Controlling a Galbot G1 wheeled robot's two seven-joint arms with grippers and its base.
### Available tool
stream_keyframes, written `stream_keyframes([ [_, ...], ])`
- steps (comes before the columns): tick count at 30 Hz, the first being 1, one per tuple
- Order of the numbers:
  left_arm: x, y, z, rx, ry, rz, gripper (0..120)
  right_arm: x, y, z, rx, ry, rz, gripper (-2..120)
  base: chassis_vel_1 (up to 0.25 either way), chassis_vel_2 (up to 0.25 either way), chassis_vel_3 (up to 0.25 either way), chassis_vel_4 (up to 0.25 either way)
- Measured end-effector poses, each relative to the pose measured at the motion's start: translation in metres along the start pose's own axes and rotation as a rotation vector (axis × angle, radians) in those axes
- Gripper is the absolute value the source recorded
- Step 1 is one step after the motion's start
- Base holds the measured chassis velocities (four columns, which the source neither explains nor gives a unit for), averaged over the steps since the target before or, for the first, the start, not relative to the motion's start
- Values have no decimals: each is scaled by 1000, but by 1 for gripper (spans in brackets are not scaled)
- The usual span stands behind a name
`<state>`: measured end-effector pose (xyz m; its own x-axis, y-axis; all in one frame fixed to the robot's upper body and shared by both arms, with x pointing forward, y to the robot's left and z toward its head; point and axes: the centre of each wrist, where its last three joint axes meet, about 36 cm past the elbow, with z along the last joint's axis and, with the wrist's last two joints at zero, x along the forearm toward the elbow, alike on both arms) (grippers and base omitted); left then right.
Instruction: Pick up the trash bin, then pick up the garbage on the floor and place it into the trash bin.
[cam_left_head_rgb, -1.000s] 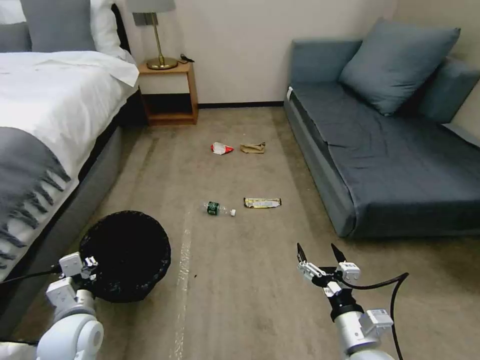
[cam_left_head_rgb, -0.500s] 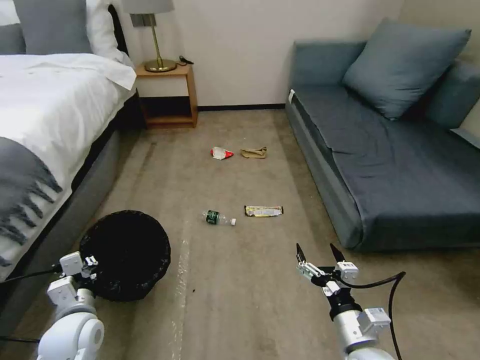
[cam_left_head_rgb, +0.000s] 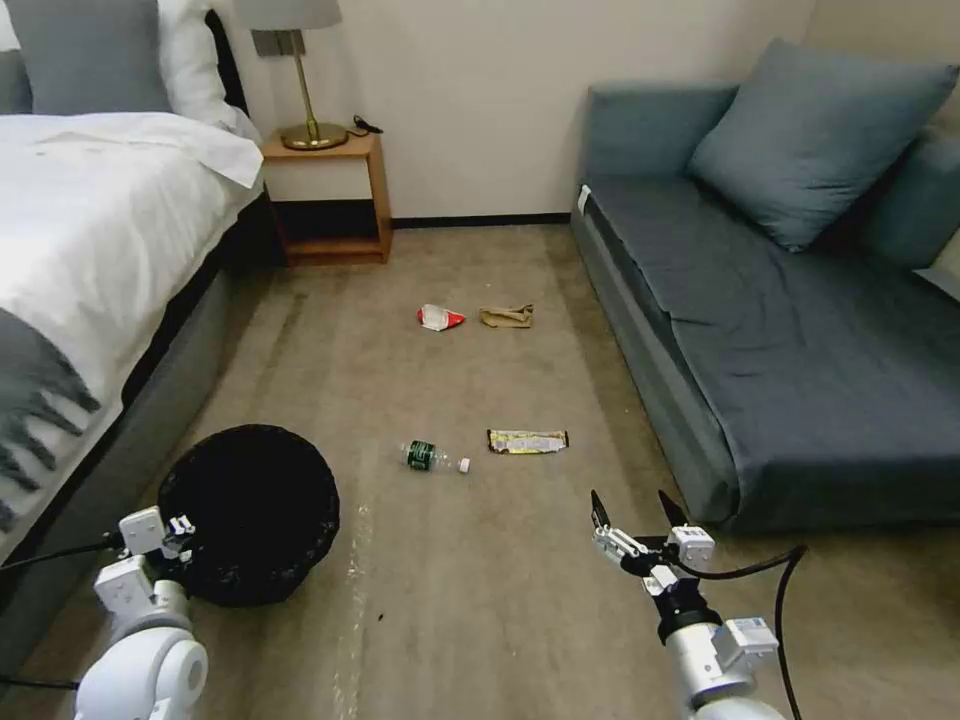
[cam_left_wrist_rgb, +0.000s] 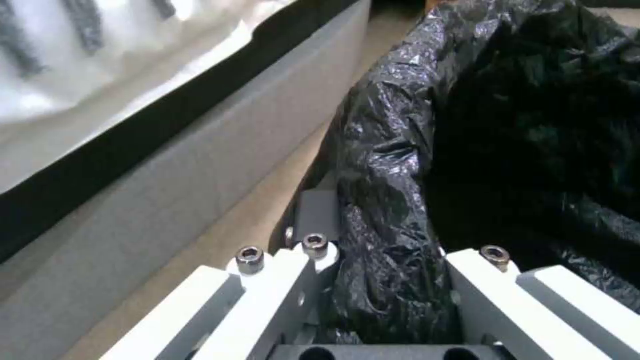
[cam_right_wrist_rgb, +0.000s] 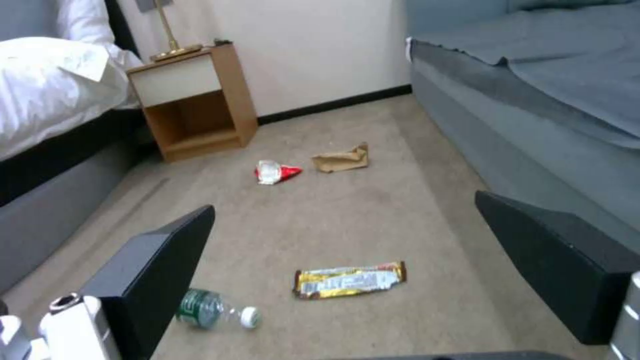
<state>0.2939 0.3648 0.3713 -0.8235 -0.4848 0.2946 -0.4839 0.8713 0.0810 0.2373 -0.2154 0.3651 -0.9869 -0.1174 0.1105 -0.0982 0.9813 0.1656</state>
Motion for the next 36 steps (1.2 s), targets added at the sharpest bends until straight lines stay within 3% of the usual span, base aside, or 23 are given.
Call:
stream_keyframes([
  [19, 7, 2, 1, -2, -10, -2, 7, 6, 6, 3, 1, -2, -7, 100, -106, 100, 112, -108],
  [36, -5, 6, 7, -7, -9, -17, 7, -1, 12, 10, -2, 5, -13, 100, -107, 112, 103, -105],
])
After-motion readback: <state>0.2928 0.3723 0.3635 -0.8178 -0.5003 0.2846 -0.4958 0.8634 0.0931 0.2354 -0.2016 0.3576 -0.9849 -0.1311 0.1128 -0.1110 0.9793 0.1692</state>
